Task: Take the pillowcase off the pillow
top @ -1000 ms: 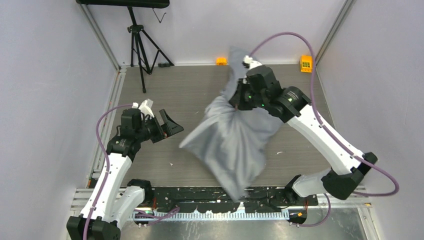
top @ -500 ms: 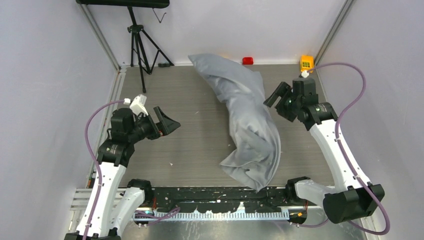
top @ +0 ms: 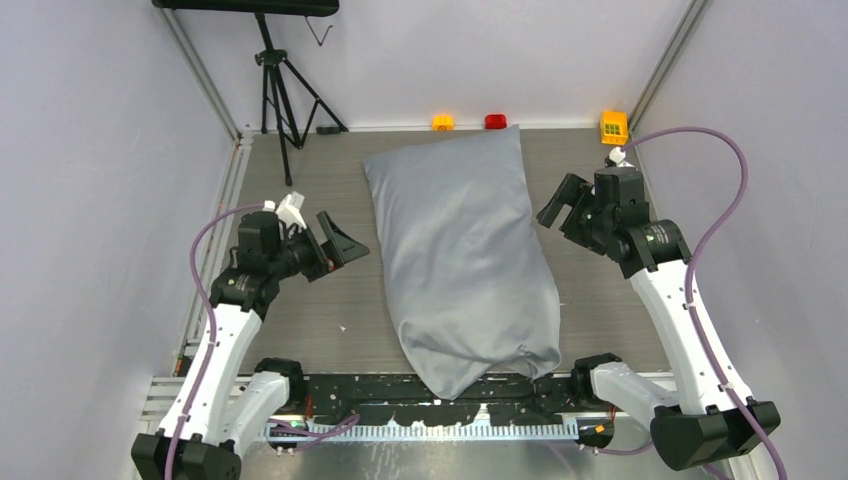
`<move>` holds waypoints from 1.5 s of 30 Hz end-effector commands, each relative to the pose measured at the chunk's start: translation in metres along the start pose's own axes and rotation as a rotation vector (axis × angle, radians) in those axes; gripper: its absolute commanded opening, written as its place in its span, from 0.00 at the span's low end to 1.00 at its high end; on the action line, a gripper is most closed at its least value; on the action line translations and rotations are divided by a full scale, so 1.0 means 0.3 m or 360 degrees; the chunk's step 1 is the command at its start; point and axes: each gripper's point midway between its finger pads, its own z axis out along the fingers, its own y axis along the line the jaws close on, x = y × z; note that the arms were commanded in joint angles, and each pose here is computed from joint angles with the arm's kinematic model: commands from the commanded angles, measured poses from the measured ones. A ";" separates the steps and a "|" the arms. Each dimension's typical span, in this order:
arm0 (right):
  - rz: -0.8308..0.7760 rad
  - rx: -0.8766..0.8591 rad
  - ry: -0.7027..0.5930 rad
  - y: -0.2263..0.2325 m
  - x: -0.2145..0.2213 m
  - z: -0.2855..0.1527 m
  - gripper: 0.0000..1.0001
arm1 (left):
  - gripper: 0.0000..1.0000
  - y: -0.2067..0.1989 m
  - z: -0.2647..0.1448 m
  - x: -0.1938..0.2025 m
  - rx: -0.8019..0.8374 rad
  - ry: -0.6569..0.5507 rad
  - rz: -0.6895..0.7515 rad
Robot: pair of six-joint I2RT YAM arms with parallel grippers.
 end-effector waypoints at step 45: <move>-0.0001 -0.1043 0.0068 0.429 -0.042 -0.203 0.00 | 0.85 -0.350 -0.015 0.137 0.0464 0.0176 0.0491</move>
